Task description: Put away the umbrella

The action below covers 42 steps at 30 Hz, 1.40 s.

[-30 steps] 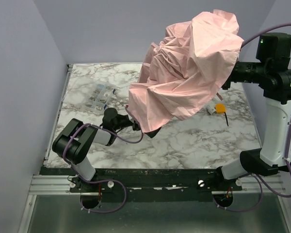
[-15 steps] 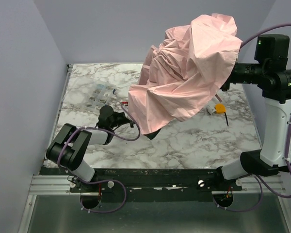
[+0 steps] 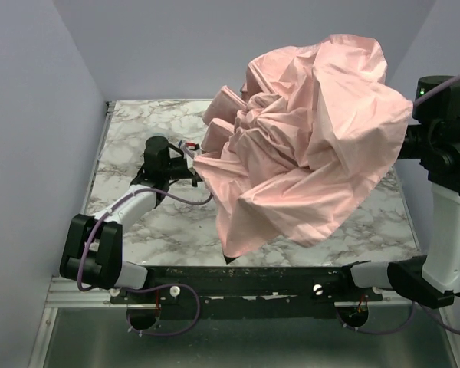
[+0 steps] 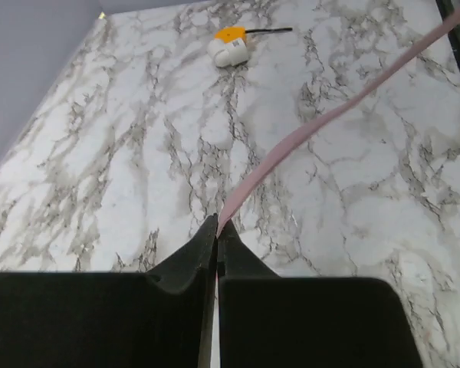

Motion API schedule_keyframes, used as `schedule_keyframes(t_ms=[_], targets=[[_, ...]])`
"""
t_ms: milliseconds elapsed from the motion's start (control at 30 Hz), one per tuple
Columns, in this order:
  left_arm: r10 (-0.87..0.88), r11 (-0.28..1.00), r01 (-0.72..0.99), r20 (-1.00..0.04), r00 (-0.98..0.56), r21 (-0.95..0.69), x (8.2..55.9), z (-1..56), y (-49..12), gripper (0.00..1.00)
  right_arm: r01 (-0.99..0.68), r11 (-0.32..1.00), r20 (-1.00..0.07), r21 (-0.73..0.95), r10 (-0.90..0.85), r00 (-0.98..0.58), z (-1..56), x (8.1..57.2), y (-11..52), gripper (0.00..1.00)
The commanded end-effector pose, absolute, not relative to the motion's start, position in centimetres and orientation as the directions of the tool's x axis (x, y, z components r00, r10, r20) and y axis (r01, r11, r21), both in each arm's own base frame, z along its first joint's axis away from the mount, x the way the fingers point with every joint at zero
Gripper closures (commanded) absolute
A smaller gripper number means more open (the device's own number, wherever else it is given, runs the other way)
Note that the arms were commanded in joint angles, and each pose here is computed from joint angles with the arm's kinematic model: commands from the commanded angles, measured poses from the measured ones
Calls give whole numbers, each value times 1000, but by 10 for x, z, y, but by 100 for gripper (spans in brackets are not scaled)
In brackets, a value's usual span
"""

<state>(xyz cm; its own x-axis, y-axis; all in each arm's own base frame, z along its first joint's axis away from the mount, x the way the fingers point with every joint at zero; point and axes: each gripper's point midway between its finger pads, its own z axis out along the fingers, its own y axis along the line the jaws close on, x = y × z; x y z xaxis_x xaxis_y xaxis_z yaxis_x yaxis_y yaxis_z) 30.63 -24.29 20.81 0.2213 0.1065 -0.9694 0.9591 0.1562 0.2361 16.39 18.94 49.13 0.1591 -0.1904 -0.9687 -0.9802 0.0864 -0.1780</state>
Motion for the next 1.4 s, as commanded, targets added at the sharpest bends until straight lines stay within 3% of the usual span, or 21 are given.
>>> schedule_keyframes(t_ms=[0, 100, 233, 500, 633, 800, 1033, 1233, 1367], targets=[[161, 35, 971, -961, 227, 235, 294, 208, -230, 100, -979, 24, -957, -201, -216, 191, 476, 140, 196, 99], [315, 15, 938, -892, 324, 346, 304, 200, -214, 100, -968, 36, -934, -247, -276, 228, 463, 139, 194, 100], [387, 52, 872, -815, 432, 487, 326, 188, -196, 100, -962, 14, -908, -274, -334, 253, 444, 139, 196, 100], [359, 76, 693, -668, 651, 717, 352, 200, -200, 100, -977, -203, -871, -70, -465, 159, 351, 127, 228, 100], [355, 105, 632, -622, 698, 768, 356, 203, -199, 100, -960, -244, -868, -138, -436, 236, 356, 123, 229, 100], [319, 179, 540, -568, 759, 822, 346, 207, -197, 100, -944, -184, -849, -275, -414, 328, 395, 130, 224, 100], [302, 212, 542, -582, 755, 813, 364, 203, -199, 100, -943, -267, -894, -198, -346, 286, 385, 103, 226, 100], [282, 231, 500, -550, 786, 834, 374, 223, -197, 100, -944, -322, -900, -67, -390, 197, 334, 92, 224, 99], [234, 226, 477, -523, 819, 849, 367, 241, -203, 100, -954, -298, -849, -30, -496, 182, 301, 100, 217, 99]])
